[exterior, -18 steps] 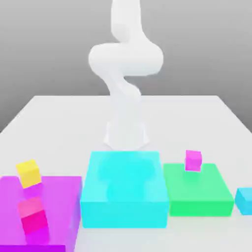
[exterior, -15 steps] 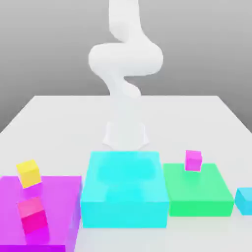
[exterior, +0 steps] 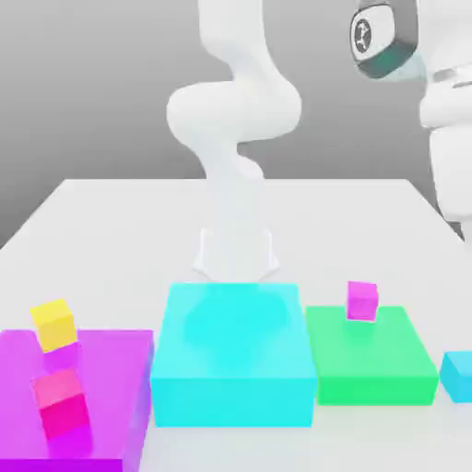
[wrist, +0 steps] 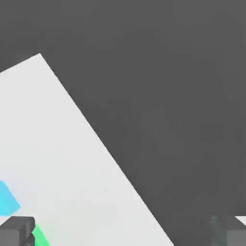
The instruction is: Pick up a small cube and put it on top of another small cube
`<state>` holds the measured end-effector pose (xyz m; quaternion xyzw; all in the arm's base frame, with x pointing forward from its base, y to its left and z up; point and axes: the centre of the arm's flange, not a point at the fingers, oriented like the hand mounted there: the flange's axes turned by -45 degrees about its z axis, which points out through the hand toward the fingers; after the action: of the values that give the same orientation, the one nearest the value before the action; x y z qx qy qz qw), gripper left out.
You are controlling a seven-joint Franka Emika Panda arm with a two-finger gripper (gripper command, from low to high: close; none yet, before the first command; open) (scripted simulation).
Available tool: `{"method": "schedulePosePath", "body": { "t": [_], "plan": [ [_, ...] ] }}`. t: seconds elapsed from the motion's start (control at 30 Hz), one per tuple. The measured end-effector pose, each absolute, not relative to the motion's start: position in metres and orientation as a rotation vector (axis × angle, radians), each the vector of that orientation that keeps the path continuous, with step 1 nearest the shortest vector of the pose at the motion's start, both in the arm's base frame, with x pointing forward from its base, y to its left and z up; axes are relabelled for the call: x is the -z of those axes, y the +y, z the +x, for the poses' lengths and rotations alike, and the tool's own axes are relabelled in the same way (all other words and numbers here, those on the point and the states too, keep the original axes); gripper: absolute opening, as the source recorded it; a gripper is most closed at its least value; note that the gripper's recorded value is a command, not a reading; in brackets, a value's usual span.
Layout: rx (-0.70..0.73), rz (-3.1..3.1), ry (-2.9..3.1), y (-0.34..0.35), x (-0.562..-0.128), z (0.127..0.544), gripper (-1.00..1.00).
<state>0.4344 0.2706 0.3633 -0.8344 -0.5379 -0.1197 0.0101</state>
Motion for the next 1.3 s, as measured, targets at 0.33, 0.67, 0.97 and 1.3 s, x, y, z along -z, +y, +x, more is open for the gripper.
{"method": "schedulePosePath", "body": {
  "t": [0.33, 0.67, 0.97, 1.3],
  "plan": [
    [0.010, -2.179, -2.263, 0.343, -0.185, 0.357, 0.00],
    [-0.002, -2.165, -2.277, 0.344, -0.132, 0.354, -1.00],
    [-0.003, -2.148, -2.279, 0.328, -0.220, 0.343, -1.00],
    [-0.001, -2.098, -2.309, 0.266, -0.283, 0.294, -1.00]
  ]
}}
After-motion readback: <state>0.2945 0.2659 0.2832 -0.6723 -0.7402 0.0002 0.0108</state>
